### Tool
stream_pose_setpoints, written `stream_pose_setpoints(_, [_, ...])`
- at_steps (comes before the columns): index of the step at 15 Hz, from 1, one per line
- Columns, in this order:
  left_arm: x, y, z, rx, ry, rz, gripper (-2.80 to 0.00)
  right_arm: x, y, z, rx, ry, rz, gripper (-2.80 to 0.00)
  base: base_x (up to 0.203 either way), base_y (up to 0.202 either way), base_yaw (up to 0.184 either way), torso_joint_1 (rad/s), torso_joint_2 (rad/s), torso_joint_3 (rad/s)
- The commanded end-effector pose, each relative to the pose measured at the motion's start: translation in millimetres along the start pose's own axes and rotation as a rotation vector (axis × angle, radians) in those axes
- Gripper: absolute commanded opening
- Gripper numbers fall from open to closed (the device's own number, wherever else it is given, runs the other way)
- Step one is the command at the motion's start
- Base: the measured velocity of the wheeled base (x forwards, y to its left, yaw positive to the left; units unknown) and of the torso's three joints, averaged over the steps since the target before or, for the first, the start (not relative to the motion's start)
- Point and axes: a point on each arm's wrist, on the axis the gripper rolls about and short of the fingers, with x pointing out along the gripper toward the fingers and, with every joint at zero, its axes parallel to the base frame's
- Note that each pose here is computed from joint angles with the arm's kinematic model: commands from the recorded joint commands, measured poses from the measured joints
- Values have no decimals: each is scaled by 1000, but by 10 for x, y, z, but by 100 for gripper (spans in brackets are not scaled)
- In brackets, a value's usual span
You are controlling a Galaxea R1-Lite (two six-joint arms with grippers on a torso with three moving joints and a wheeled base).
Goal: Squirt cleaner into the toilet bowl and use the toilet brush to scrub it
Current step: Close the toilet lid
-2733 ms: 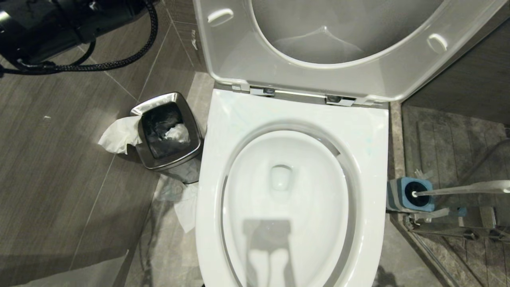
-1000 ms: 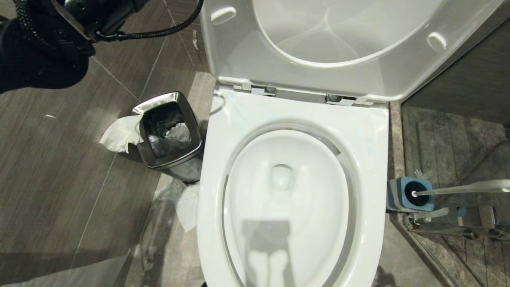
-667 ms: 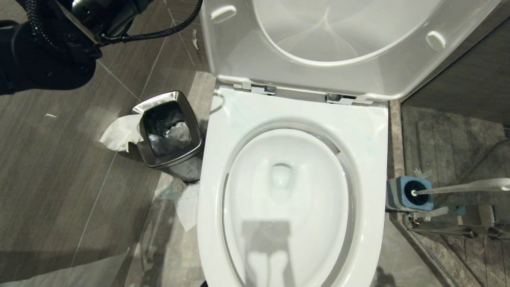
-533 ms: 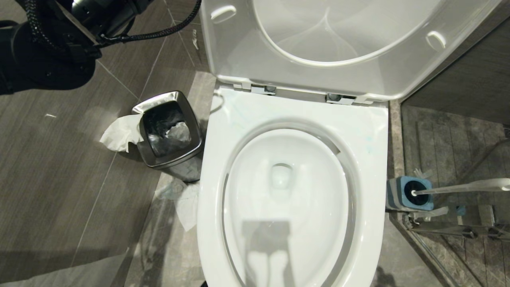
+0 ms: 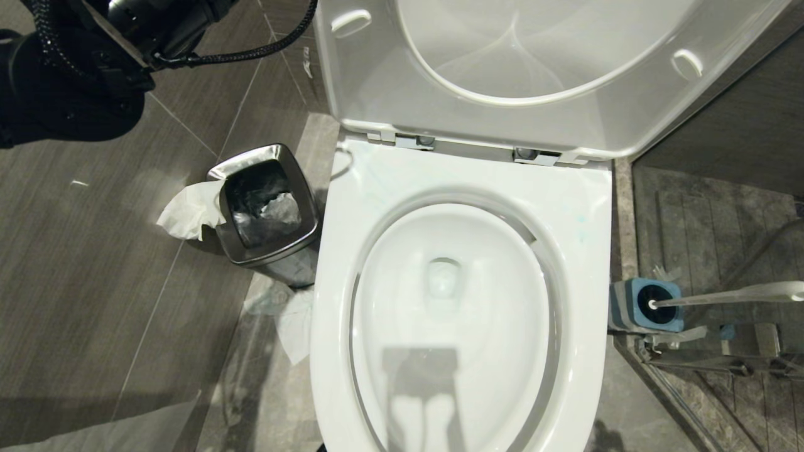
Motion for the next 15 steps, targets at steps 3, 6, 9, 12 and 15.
stream_pose_setpoints(3, [-8,85,-17,33,-10,54,-280,1,0,1,0,1,0,-280,0,0,0,0,0,0])
stream_pose_setpoints(6, [-56,195,23,79,-17,83,-280,1,0,1,0,1,0,-280,0,0,0,0,0,0])
stream_pose_setpoints(9, [-147,443,36,140,-34,179,-280,1,0,1,0,1,0,-280,0,0,0,0,0,0])
stream_pose_setpoints(12, [-305,753,105,202,-29,273,-280,1,0,1,0,1,0,-280,0,0,0,0,0,0])
stream_pose_setpoints(15, [-428,978,198,235,-39,329,-280,1,0,1,0,1,0,-280,0,0,0,0,0,0])
